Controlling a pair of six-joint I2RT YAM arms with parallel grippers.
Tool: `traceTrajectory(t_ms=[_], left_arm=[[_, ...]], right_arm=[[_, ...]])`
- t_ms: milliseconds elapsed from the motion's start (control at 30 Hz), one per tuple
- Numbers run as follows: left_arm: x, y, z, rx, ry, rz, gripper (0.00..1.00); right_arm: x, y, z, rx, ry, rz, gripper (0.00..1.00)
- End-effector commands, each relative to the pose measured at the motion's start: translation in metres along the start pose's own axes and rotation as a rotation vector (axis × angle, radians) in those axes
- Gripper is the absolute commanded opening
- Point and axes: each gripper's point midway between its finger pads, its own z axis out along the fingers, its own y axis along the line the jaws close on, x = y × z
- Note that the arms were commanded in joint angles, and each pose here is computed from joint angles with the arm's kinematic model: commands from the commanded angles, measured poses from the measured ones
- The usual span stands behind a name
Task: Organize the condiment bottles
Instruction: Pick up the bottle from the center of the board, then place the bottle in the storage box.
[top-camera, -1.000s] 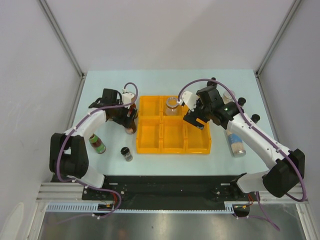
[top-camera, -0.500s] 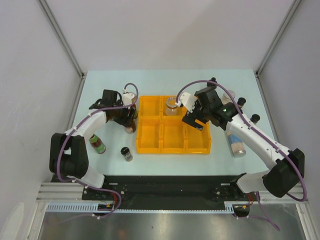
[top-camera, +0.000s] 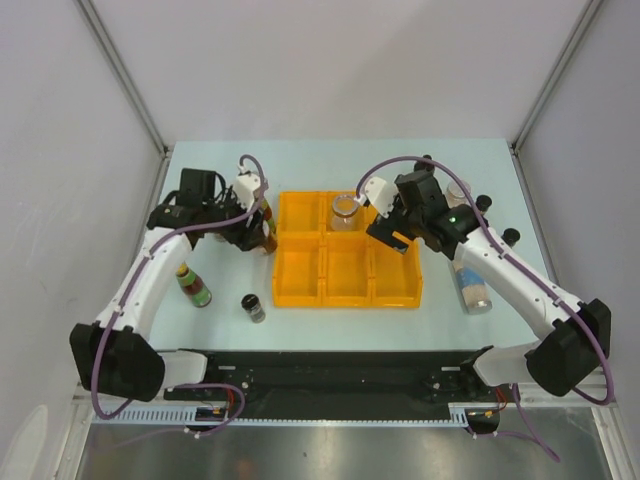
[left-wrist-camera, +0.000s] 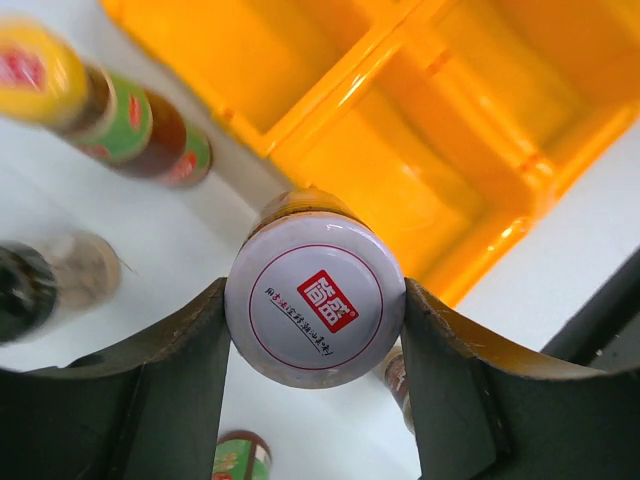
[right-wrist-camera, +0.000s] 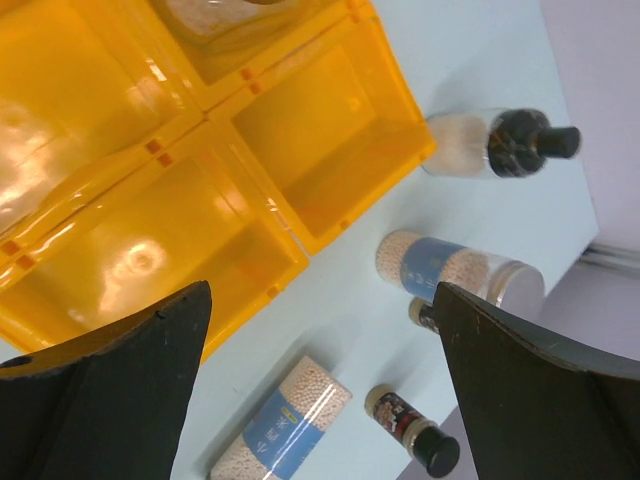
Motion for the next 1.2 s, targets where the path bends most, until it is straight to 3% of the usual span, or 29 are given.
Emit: traceTrajectory(t_ms=[0,167,367,633,833,1167], left_arm=[[-0.065,-0.048,-0.04,0.153,-0.165,0.202,0.0],[-0.093,-0.071,-0.017,0.171,-0.16,0.277,0.0],[-0.162,-0.101,0.013,0.178,-0.248,0.354,0.0],[-0.257,-0.105,0.073,0.157,-0.376,0.335,0.0],[-0.276,-0.133,0.12,0.201,-0.366,0.372,0.0],[-0.238,-0.138,0.219,0.189,-0.229,0.363,0.0]], right_arm=[[-0.007,-0.037,-0.016,0.163,-0.038,0.06,1.0],[-0.003,-0.094,-0.033,0.4,-0.055,0.167,1.0],[0.021,-0.156,-0.063,0.699,-0.003,0.269,1.0],[0.058,-0.199,-0.087,0.898,0.082,0.361,1.0],[0.071,-0.21,-0.09,0.948,0.108,0.399,1.0],[0.076,-0.208,-0.09,0.938,0.103,0.402,1.0]])
